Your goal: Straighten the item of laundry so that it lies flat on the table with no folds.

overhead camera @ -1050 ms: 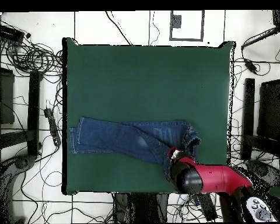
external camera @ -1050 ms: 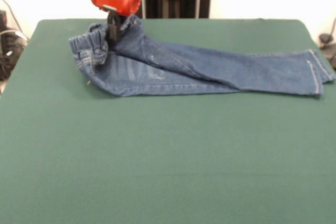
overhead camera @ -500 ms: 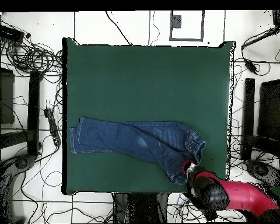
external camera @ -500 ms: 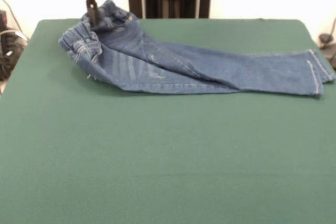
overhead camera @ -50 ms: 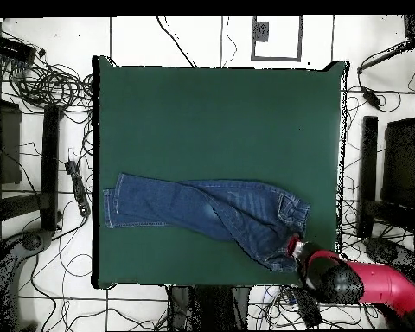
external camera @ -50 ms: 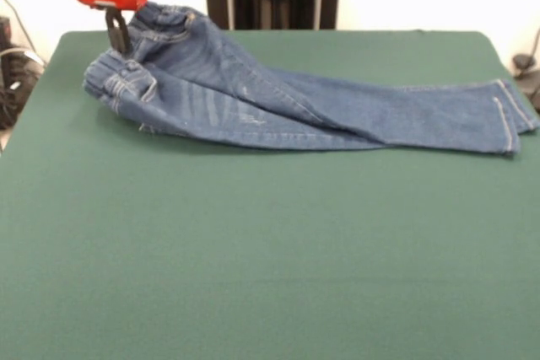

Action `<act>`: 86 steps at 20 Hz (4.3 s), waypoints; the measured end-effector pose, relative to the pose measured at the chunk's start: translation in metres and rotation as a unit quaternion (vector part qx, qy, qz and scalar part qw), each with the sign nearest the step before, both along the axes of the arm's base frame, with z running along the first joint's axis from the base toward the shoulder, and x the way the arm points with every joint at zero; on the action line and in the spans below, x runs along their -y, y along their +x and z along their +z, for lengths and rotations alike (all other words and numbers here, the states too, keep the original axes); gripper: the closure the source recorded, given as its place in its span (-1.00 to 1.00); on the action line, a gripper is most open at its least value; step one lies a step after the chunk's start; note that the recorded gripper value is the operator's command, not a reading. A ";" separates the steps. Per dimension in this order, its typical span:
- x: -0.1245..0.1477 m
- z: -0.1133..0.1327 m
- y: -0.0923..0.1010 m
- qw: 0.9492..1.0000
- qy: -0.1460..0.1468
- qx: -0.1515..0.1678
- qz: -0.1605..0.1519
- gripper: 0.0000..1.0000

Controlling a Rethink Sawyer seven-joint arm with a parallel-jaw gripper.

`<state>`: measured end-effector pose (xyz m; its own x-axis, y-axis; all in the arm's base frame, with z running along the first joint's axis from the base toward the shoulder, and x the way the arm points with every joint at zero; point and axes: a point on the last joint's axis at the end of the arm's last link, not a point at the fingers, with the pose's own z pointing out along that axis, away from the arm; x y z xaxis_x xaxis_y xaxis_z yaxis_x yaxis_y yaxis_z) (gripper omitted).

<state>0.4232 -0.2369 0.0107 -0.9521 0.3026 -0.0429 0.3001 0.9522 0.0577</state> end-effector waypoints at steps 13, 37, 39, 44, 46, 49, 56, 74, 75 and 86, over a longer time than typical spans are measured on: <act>0.007 0.005 0.055 0.994 -0.008 0.026 0.105 1.00; -0.107 0.118 0.125 0.981 -0.075 0.051 0.173 1.00; -0.125 0.113 0.124 0.979 -0.074 0.046 0.184 1.00; -0.147 0.096 0.118 0.978 -0.071 0.043 0.190 1.00; -0.152 0.083 0.111 0.979 -0.068 0.048 0.185 1.00; -0.153 0.070 0.105 0.980 -0.066 0.055 0.181 1.00; -0.145 0.038 0.084 0.984 -0.057 0.058 0.159 1.00; -0.124 0.005 0.046 0.991 -0.045 0.015 0.126 1.00; -0.122 0.005 0.045 0.991 -0.045 0.015 0.124 1.00; -0.063 0.012 0.033 0.996 -0.054 0.019 0.065 1.00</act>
<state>0.4561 -0.1741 0.0231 -0.9801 0.1685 -0.1053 0.1733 0.9841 -0.0383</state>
